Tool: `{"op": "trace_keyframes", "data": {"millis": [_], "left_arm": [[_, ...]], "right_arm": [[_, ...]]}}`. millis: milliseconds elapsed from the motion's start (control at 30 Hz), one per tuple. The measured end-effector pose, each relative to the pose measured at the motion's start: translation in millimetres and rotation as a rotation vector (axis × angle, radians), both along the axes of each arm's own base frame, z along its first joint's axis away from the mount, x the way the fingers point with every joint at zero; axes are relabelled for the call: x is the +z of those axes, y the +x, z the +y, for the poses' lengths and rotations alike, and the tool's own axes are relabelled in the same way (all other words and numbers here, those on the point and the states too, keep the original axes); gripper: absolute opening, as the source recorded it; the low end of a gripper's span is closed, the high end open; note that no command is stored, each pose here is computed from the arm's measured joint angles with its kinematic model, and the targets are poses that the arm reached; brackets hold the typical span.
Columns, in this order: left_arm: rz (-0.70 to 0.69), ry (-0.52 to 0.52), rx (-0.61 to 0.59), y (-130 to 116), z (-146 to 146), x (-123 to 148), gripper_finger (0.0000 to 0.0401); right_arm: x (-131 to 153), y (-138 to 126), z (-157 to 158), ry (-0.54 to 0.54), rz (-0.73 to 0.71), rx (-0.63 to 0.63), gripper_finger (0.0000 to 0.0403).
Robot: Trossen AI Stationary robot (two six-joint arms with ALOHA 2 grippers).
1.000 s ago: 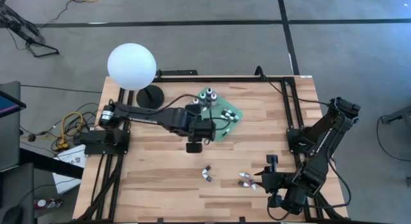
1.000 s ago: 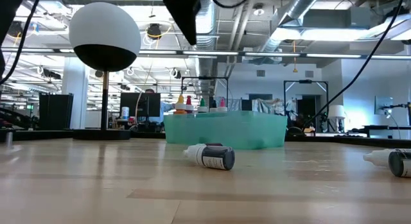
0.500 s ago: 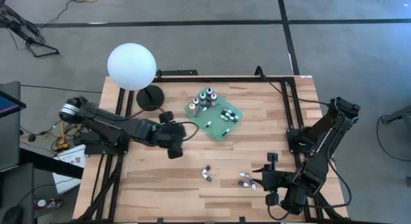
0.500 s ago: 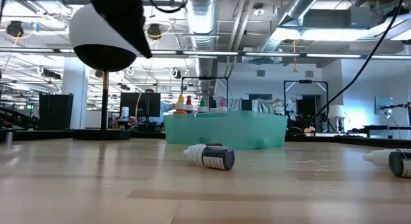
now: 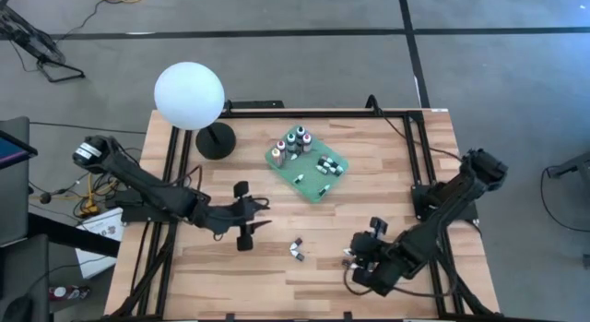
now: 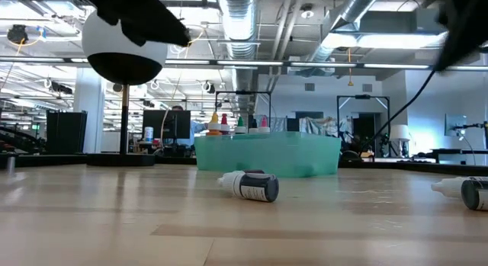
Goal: Pick & Place food coloring
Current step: Put the small purple food coloring bottle into the green bin
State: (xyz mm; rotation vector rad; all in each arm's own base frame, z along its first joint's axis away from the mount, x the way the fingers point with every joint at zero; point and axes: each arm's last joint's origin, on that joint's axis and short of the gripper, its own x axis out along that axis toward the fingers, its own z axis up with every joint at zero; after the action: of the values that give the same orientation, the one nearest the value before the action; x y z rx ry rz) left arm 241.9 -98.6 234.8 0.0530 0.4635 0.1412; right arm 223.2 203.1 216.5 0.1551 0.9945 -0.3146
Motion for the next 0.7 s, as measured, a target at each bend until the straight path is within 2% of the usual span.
{"op": "trace_keyframes", "data": {"millis": [100, 200, 467, 700], "left_arm": [[-0.027, 0.045, -0.024, -1, -5, 3, 0.0167], [-0.036, 0.054, -0.037, -3, -7, 5, 0.0167], [-0.027, 0.046, -0.046, -3, -7, 5, 0.0167], [-0.03, 0.015, -0.058, -5, -12, 4, 0.0167]], "right_arm": [[-13, 4, 2, 0.127, 0.118, -0.074, 0.0121], [-22, 7, 4, 0.209, 0.198, -0.131, 0.0121], [-23, 6, 3, 0.265, 0.178, -0.293, 0.012], [-34, 7, 6, 0.268, 0.231, -0.338, 0.012]]}}
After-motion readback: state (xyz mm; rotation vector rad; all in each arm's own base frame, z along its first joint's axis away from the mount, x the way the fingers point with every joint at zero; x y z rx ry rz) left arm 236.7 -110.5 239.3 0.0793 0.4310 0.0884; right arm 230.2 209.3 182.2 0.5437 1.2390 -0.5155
